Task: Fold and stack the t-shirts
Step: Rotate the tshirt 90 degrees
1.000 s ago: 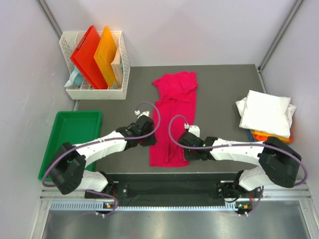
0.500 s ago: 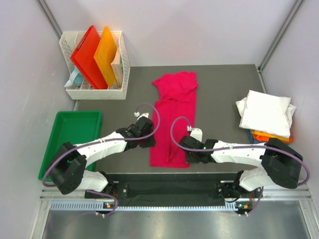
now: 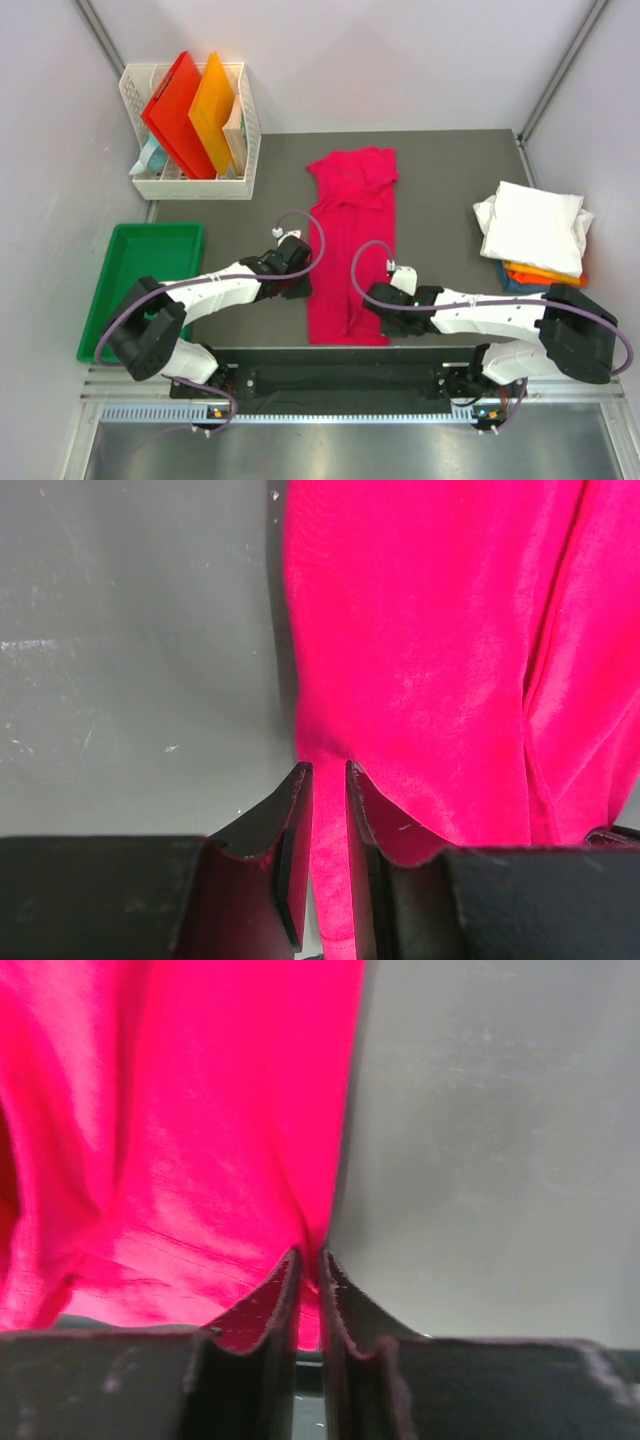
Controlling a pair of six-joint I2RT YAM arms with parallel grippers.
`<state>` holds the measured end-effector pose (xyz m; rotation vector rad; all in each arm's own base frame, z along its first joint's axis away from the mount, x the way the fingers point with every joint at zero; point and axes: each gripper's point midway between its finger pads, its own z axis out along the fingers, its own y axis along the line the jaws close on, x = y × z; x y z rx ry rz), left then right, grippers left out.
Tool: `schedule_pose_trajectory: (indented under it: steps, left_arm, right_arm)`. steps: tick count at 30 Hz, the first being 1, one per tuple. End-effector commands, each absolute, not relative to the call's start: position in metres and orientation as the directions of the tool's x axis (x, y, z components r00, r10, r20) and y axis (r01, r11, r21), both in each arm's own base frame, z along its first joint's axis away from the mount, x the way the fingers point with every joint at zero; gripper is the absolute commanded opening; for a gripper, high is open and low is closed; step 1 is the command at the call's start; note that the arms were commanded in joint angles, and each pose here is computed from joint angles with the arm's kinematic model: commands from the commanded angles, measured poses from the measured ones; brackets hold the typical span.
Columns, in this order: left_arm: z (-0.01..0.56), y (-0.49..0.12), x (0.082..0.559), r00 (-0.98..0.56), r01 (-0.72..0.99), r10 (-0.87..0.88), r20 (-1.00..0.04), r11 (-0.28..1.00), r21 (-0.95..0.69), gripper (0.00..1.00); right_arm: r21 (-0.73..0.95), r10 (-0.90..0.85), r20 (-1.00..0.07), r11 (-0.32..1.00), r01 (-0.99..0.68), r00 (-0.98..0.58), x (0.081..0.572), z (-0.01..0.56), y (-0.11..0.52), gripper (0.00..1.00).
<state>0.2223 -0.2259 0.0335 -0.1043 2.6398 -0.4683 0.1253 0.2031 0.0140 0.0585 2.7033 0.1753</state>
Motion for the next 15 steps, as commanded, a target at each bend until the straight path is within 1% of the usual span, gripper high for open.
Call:
schedule_pose_trajectory:
  steps: [1, 2, 4, 5, 7, 9, 10, 13, 15]
  left_arm:
    - [0.05, -0.239, 0.237, -0.866, 0.025, -0.172, -0.469, 0.922, -0.385, 0.24]
    - [0.052, -0.239, 0.238, -0.863, 0.028, -0.174, -0.475, 0.921, -0.388, 0.25]
    - [0.059, -0.24, 0.24, -0.852, 0.035, -0.18, -0.491, 0.917, -0.397, 0.26]
    - [0.065, -0.242, 0.242, -0.846, 0.046, -0.18, -0.502, 0.913, -0.405, 0.27]
    - [0.072, -0.244, 0.245, -0.838, 0.057, -0.184, -0.515, 0.907, -0.417, 0.29]
    - [0.078, -0.248, 0.248, -0.834, 0.066, -0.185, -0.52, 0.902, -0.426, 0.29]
    - [0.077, -0.249, 0.248, -0.838, 0.065, -0.181, -0.515, 0.904, -0.423, 0.29]
    - [0.076, -0.254, 0.248, -0.846, 0.056, -0.19, -0.497, 0.897, -0.439, 0.29]
    - [0.076, -0.256, 0.248, -0.849, 0.051, -0.196, -0.491, 0.894, -0.446, 0.28]
  right_arm:
    - [0.015, 0.022, -0.413, 1.0, 0.017, -0.911, 0.115, 0.016, 0.176, 0.17]
    - [0.05, 0.034, -0.444, 0.999, 0.013, -0.896, 0.12, 0.027, 0.181, 0.24]
    - [0.117, 0.048, -0.51, 0.993, -0.014, -0.859, 0.135, 0.054, 0.2, 0.29]
    - [0.169, 0.073, -0.543, 0.985, -0.024, -0.837, 0.144, 0.075, 0.212, 0.36]
    - [0.175, 0.055, -0.588, 0.983, -0.061, -0.807, 0.155, 0.094, 0.22, 0.41]
    - [0.189, 0.046, -0.61, 0.978, -0.089, -0.791, 0.163, 0.111, 0.234, 0.41]
    - [0.171, 0.01, -0.618, 0.978, -0.122, -0.786, 0.166, 0.114, 0.238, 0.42]
    - [0.169, -0.046, -0.623, 0.967, -0.192, -0.781, 0.172, 0.118, 0.26, 0.39]
    - [0.176, -0.079, -0.609, 0.957, -0.232, -0.79, 0.173, 0.114, 0.277, 0.38]
